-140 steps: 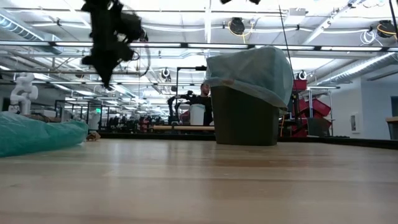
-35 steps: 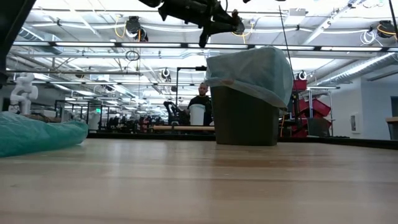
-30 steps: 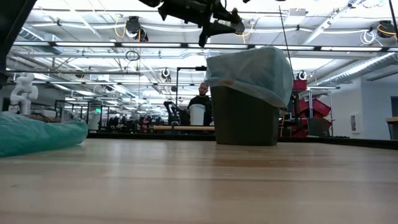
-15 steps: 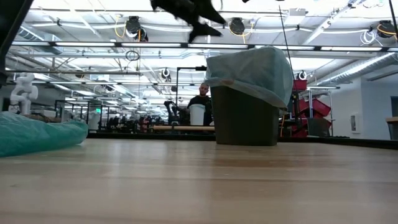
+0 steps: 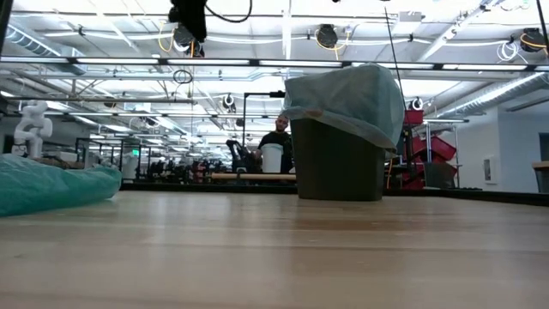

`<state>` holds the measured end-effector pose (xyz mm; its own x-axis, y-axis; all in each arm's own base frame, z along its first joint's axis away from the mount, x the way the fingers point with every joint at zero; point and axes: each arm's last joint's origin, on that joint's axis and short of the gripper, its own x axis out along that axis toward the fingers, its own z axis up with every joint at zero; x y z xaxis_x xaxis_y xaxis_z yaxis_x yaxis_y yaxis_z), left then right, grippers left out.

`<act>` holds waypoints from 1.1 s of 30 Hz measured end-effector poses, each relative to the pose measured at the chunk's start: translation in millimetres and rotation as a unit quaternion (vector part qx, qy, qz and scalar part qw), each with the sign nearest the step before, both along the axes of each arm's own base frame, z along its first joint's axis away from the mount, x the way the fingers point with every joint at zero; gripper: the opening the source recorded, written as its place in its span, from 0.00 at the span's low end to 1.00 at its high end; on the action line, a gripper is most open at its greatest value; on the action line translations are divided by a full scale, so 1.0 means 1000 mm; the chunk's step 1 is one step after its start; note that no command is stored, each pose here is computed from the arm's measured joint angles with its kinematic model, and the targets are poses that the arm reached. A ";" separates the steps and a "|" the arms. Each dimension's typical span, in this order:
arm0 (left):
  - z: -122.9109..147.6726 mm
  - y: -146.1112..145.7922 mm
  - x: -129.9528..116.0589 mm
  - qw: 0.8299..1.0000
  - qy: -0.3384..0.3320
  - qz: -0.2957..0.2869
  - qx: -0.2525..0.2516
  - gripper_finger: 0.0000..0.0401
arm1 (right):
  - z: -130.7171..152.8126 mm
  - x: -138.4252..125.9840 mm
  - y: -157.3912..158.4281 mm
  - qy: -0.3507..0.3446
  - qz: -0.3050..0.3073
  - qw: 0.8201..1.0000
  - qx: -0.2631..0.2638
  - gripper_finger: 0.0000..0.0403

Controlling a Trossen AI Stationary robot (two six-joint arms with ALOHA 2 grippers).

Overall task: Place trash/remove bag and relplace
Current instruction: Put the brown napkin into the trash bin

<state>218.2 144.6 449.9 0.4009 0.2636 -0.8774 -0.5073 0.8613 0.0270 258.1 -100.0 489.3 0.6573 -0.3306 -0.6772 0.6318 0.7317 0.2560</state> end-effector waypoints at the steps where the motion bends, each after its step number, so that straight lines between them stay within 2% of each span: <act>1: -0.003 -0.003 -0.004 1.000 0.007 0.006 -0.006 0.17 | 0.000 0.000 0.000 0.000 0.000 1.000 0.000 0.00; 5: -0.013 -0.011 -0.022 0.999 0.032 0.023 -0.010 0.02 | 0.000 0.000 0.000 0.002 0.000 1.000 0.000 0.00; 11: -0.044 -0.018 -0.057 0.993 0.053 0.096 -0.046 0.01 | -0.008 -0.007 0.002 0.040 -0.003 0.998 0.048 0.00; 15: -0.062 -0.022 -0.072 0.988 0.046 0.128 -0.075 0.00 | -0.013 -0.014 0.005 0.076 -0.011 0.994 0.078 0.00; 26: -0.115 -0.021 -0.072 0.970 0.102 0.181 -0.128 0.00 | -0.014 -0.014 0.008 0.078 -0.028 0.992 0.097 0.00; 33: -0.144 -0.018 -0.078 0.955 0.140 0.213 -0.153 0.00 | -0.014 -0.013 0.011 0.076 -0.018 0.991 0.106 0.00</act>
<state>139.9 126.9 305.9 0.0522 0.0642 -0.9966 -0.8232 0.5678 -0.0065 244.7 -89.4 475.2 0.5326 -0.1916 -0.8244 0.6996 0.6478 0.3014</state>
